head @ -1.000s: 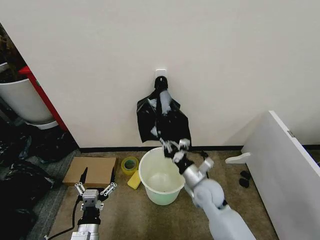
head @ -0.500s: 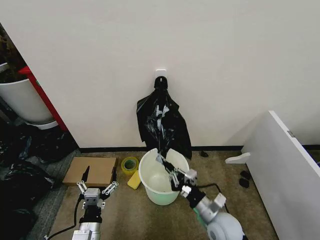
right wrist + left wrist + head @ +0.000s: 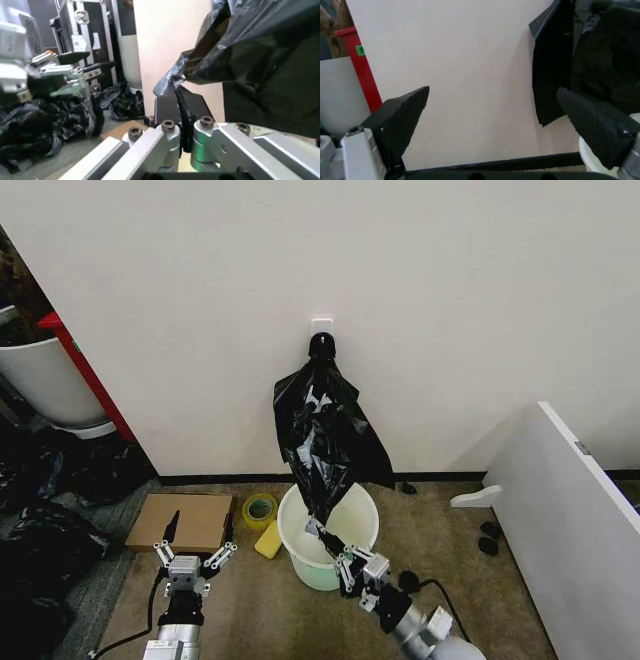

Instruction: Place the garbage bag over the trash bin.

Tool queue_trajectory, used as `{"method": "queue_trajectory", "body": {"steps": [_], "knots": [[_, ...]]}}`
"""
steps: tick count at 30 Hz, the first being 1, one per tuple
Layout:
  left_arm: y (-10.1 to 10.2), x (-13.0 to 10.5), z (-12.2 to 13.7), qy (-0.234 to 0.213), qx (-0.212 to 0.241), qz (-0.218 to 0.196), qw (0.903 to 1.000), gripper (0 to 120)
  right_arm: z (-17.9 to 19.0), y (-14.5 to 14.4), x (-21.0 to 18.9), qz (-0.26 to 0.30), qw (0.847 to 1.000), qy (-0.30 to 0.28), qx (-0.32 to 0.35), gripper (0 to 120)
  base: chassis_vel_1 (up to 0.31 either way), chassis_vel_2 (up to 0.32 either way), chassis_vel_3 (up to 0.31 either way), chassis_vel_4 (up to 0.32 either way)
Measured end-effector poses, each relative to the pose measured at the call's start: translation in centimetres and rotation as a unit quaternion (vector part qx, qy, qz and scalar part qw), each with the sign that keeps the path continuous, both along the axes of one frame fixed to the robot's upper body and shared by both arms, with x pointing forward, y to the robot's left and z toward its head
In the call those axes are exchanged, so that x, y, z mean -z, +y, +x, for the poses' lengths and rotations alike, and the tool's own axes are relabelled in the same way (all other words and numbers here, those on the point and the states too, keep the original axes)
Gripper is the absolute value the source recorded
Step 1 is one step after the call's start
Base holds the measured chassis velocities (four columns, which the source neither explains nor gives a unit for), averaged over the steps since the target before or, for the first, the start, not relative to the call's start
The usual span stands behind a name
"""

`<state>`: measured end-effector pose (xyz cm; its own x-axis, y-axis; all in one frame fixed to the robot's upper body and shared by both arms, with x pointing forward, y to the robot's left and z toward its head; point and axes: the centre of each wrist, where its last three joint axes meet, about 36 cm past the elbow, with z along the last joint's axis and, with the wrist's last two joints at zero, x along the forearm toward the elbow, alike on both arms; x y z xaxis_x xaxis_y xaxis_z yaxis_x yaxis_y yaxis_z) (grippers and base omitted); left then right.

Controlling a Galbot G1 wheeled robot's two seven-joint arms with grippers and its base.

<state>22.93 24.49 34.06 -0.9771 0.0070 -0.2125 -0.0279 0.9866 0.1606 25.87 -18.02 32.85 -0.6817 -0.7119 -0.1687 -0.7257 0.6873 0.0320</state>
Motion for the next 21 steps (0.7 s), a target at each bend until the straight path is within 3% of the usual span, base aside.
{"method": "queue_trajectory", "body": {"steps": [17, 21], "knots": [[-0.1, -0.1, 0.1, -0.003, 0.003, -0.002, 1.0000, 100, -1.2, 0.3, 1.0, -0.002, 1.000, -0.008, -0.001, 0, 0.000, 0.000, 0.000, 0.000], [-0.7, -1.1, 0.6, -0.008, 0.018, -0.015, 0.9997, 100, -0.6, 0.7, 0.2, 0.003, 0.999, -0.012, 0.031, 0, 0.000, 0.000, 0.000, 0.000]]}}
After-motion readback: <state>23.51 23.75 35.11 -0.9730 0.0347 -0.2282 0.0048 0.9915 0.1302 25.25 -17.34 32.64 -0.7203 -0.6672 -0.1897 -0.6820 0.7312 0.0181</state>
